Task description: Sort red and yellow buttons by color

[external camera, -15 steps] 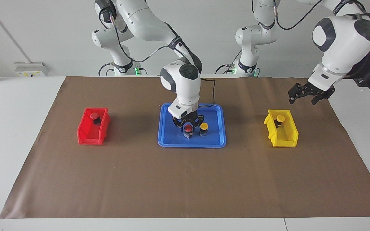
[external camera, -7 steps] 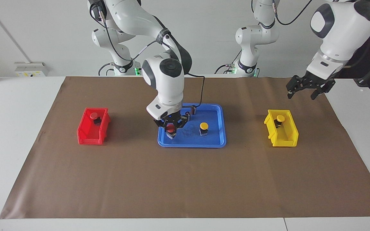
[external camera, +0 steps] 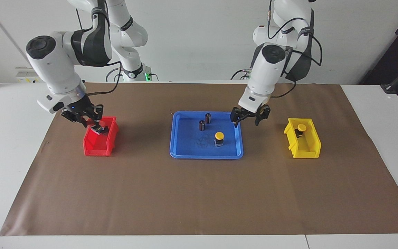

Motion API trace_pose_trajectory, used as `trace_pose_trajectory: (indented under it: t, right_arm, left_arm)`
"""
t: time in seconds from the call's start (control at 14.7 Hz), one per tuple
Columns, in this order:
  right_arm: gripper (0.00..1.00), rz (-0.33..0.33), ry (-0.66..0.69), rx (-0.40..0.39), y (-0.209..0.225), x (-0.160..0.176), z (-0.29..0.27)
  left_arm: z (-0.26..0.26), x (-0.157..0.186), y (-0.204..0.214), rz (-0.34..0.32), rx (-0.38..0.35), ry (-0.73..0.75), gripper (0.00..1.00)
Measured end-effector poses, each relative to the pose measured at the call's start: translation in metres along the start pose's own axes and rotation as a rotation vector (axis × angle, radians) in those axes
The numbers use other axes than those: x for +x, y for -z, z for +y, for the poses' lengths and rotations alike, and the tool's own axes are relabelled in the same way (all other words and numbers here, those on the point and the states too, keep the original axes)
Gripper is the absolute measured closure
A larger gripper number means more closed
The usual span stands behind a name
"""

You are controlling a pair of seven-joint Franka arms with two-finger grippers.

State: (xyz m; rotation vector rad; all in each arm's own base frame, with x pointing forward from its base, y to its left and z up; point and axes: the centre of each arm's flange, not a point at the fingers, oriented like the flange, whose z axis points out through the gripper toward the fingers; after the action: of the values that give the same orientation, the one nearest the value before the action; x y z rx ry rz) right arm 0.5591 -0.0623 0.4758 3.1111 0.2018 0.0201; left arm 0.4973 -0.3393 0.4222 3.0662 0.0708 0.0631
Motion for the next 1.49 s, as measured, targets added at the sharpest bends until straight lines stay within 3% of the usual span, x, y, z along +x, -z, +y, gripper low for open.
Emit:
trace_pose_trajectory:
  t: [0.27, 0.88, 0.95, 1.09, 1.15, 1.43, 1.49]
  right_arm:
    - [0.59, 0.038, 0.019, -0.006, -0.053, -0.016, -0.009]
    - [0.59, 0.102, 0.008, -0.02, -0.099, -0.036, -0.001]
    - [0.59, 0.102, 0.01, -0.019, -0.1, -0.037, -0.002]
    - [0.59, 0.101, 0.011, -0.017, -0.101, -0.037, -0.004]
    - [0.59, 0.102, 0.013, -0.016, -0.102, -0.037, -0.006]
    - [0.59, 0.111, 0.016, -0.017, -0.106, -0.038, -0.01]
    - [0.51, 0.11, 0.016, -0.017, -0.106, -0.038, -0.01]
  left_arm:
    - [0.04, -0.013, -0.038, -0.033, 0.012, -0.001, 0.1]
    - [0.047, -0.008, -0.063, -0.044, 0.02, 0.014, 0.17]
    - [0.046, -0.007, -0.063, -0.044, 0.021, 0.016, 0.24]
    - [0.046, -0.006, -0.063, -0.043, 0.02, 0.018, 0.51]
    - [0.046, -0.006, -0.064, -0.042, 0.02, 0.019, 0.59]
    - [0.045, -0.001, -0.06, -0.038, 0.019, 0.027, 0.59]
    - [0.044, 0.003, -0.053, -0.044, 0.025, 0.033, 0.59]
